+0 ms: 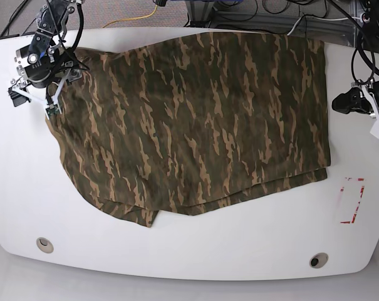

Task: Layout the t-shirt on the table in an organized manner, then fold the t-shirt properly
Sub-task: 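Open both grippers to release the shirt corners, then move both grippers inward over the spread shirt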

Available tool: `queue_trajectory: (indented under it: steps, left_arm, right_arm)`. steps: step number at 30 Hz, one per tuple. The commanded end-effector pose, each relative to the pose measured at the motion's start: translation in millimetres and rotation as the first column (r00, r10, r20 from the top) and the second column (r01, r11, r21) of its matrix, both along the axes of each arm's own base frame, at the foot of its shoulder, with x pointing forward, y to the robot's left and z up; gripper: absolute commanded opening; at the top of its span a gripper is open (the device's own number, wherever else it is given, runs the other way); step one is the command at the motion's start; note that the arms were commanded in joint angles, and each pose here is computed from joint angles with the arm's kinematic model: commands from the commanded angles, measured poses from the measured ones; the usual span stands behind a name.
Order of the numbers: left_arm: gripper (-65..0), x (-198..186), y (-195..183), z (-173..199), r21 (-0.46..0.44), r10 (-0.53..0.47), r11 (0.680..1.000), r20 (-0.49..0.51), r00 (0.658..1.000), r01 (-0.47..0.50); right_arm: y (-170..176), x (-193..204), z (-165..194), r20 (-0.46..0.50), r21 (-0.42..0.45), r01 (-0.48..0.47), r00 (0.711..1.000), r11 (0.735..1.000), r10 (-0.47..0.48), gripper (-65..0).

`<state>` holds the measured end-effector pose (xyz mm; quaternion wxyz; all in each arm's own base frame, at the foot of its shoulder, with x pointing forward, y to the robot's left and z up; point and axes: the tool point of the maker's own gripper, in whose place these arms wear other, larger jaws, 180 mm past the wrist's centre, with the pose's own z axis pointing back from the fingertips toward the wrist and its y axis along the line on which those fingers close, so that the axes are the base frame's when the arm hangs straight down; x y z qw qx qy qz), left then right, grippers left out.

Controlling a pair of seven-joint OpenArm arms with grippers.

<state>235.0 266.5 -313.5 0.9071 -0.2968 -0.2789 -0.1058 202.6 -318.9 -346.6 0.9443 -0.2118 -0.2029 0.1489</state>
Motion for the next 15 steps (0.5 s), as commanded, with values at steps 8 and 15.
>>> queue_trajectory:
  steps: [8,15]
  left_arm:
    - [-64.4,34.2,-30.1,10.0,-0.056,0.009,0.998,0.069,0.998,-0.005]
    - [-64.4,50.0,-60.9,-11.1,-0.006,0.024,1.0,0.033,0.999,-0.024]
  right_arm:
    - [-3.5,61.7,54.2,0.276,0.029,-0.013,0.961,1.0,0.004,0.0]
    - [59.5,99.0,42.9,0.345,0.243,-0.184,0.934,0.952,0.093,0.0]
